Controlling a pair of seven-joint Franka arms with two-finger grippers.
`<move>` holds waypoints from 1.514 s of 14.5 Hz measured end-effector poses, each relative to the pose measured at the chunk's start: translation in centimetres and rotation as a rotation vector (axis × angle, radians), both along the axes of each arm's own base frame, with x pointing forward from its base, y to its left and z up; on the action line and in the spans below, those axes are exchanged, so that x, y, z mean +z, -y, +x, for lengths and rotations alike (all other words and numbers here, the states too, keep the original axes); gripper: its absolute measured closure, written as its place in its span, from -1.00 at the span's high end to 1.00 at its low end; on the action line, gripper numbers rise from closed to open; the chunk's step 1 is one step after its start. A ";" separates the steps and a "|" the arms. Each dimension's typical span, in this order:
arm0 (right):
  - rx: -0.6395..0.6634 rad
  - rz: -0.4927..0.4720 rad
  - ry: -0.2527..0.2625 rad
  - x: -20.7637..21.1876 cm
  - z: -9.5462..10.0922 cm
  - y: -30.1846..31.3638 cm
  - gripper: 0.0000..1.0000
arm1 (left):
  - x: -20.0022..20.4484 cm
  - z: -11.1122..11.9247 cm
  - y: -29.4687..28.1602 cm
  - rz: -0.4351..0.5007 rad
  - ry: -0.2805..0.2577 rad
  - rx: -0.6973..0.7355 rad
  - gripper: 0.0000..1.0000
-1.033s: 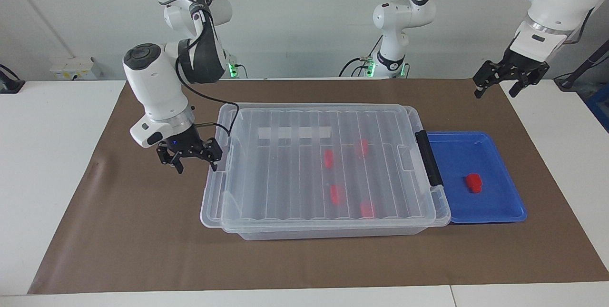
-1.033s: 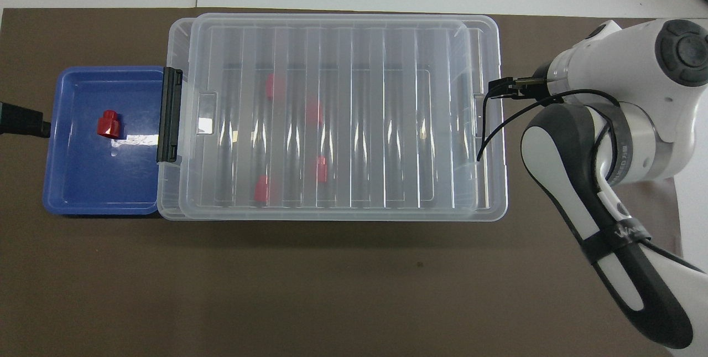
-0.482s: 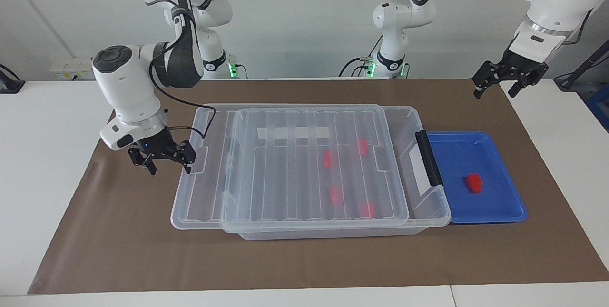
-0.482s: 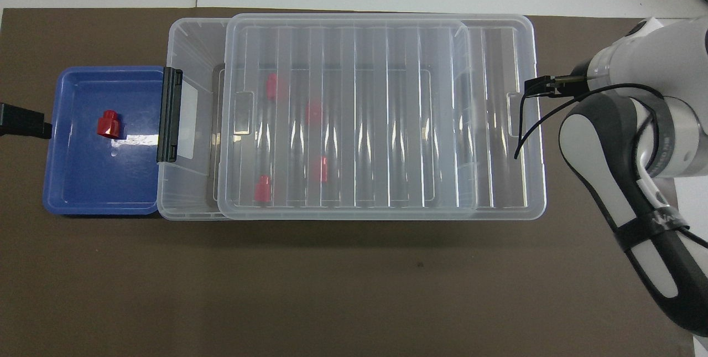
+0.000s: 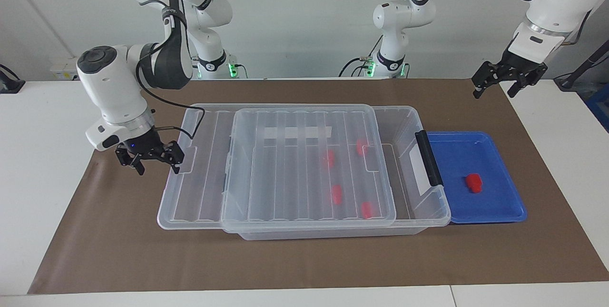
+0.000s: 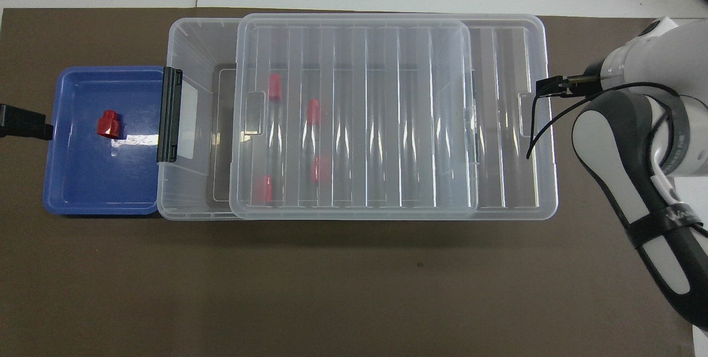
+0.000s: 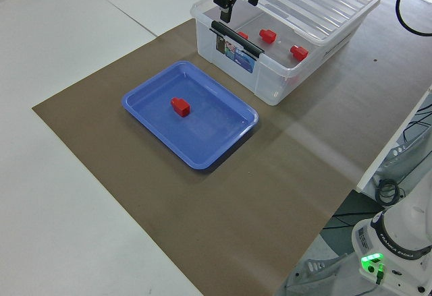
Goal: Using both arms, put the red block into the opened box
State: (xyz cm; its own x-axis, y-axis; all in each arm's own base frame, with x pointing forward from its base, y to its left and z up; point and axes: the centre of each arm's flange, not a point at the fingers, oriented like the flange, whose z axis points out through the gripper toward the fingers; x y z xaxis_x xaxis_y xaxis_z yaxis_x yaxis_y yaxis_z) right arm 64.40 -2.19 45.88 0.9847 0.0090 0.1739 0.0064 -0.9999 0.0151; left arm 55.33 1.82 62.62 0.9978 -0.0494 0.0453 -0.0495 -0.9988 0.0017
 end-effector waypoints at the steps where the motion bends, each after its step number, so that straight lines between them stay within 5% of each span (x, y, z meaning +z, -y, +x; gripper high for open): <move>1: 0.001 -0.010 -0.002 0.0 0.0 0.4 1.00 | -0.2 0.0 0.0 0.001 0.008 0.000 1.00; 9: 0.009 -0.037 -0.023 0.3 -0.4 3.7 1.00 | -2.5 0.0 -0.8 0.006 0.086 0.017 1.00; 22: 0.031 -0.063 -0.040 0.9 -0.7 5.0 1.00 | -14.3 1.9 -5.0 0.018 0.149 0.028 1.00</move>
